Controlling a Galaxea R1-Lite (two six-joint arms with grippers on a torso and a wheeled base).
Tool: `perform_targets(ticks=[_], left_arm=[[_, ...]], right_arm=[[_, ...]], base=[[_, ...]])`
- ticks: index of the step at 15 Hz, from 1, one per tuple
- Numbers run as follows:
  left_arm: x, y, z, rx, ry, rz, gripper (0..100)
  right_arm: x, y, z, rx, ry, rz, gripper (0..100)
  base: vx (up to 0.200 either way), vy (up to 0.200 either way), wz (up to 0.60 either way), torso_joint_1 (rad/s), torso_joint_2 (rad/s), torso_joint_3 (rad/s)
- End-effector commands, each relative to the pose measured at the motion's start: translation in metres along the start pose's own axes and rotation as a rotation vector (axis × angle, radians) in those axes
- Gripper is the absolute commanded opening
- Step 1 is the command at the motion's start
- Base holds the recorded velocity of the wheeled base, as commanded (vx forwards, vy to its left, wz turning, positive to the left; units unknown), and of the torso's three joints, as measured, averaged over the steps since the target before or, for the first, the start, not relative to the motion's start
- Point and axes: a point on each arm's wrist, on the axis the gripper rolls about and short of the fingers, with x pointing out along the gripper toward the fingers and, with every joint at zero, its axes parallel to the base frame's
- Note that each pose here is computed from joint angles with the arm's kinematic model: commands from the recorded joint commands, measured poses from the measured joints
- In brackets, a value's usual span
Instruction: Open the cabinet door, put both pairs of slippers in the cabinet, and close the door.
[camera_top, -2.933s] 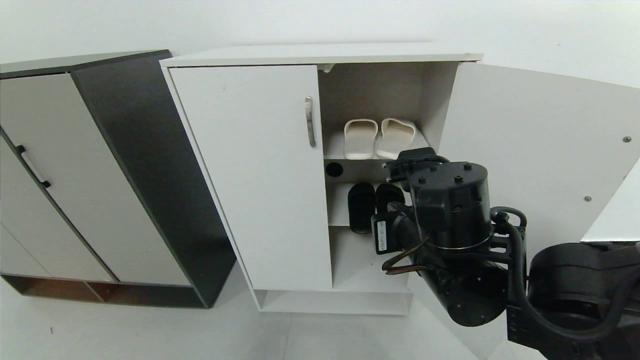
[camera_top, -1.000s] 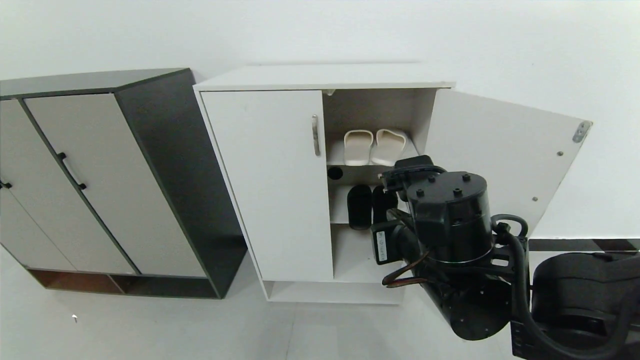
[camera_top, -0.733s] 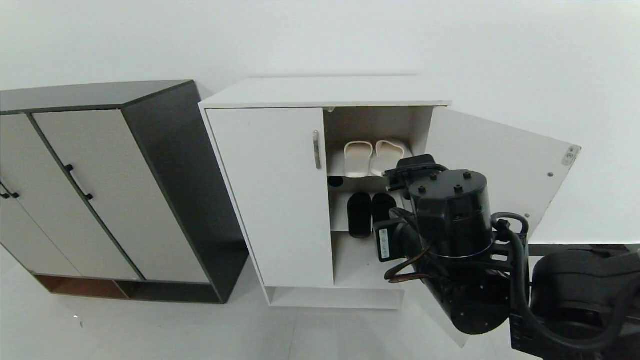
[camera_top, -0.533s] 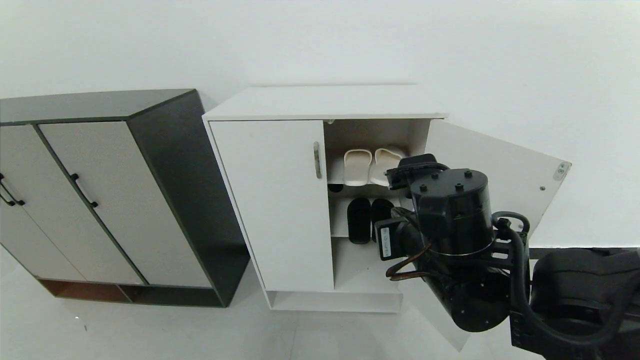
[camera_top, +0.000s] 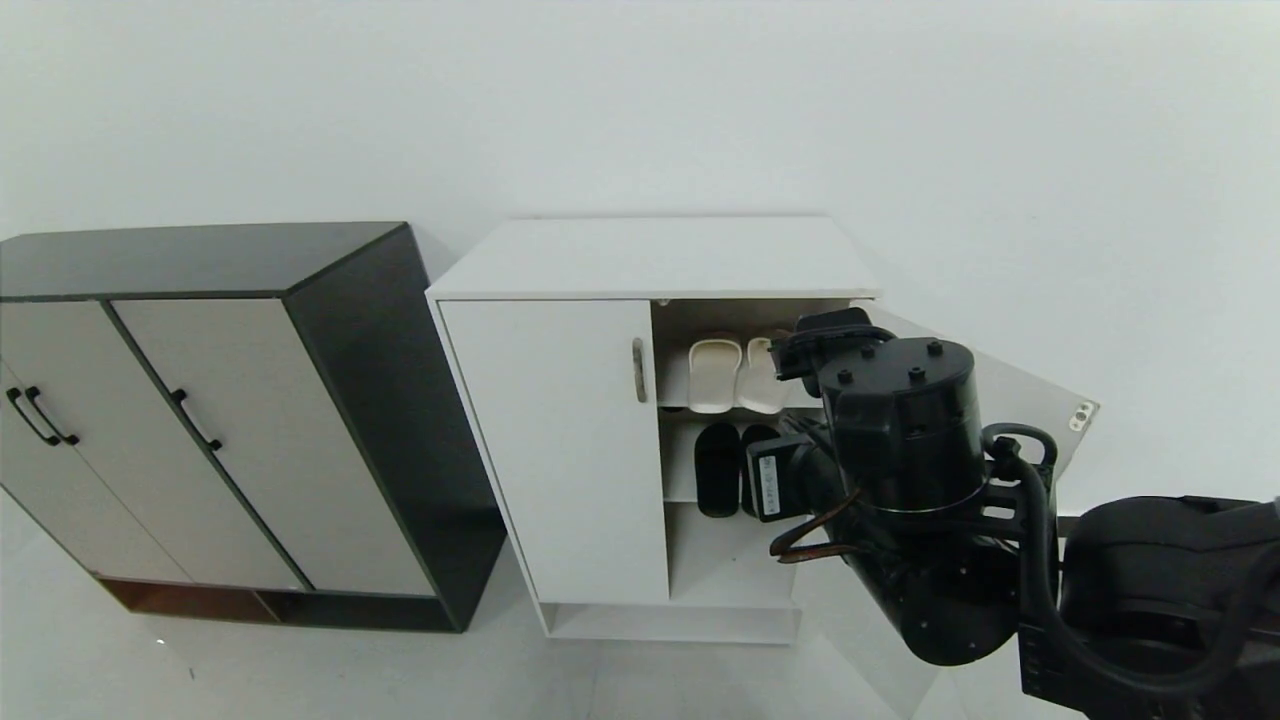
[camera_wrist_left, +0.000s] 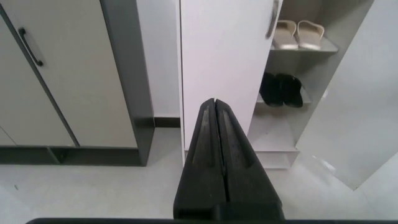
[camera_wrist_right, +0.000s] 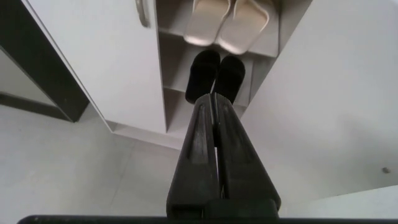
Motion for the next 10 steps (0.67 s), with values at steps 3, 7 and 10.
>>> perform_targets(ticks=[3,7,10], left_arm=[[0.0001,0.0000,0.0000,-0.001,0.001,0.000,0],[0.0001,0.0000,0.0000,-0.001,0.001,0.002,0],[0.0001,0.0000,0.0000,0.001,0.001,0.002,0]], right_arm=[[0.0001,0.0002,-0.0007,-0.001,0.002,0.000,0],[0.0001,0.0001,-0.0011,-0.003,0.003,0.002,0],[-0.0004,-0.0014,-0.0044,-0.008,0.011,0.004,0]], base=[[0.000,0.000,0.00,0.212,-0.52,-0.313],[0.000,0.000,0.00,0.228,-0.56,-0.319],[0.000,0.000,0.00,0.230,-0.52,-0.303]])
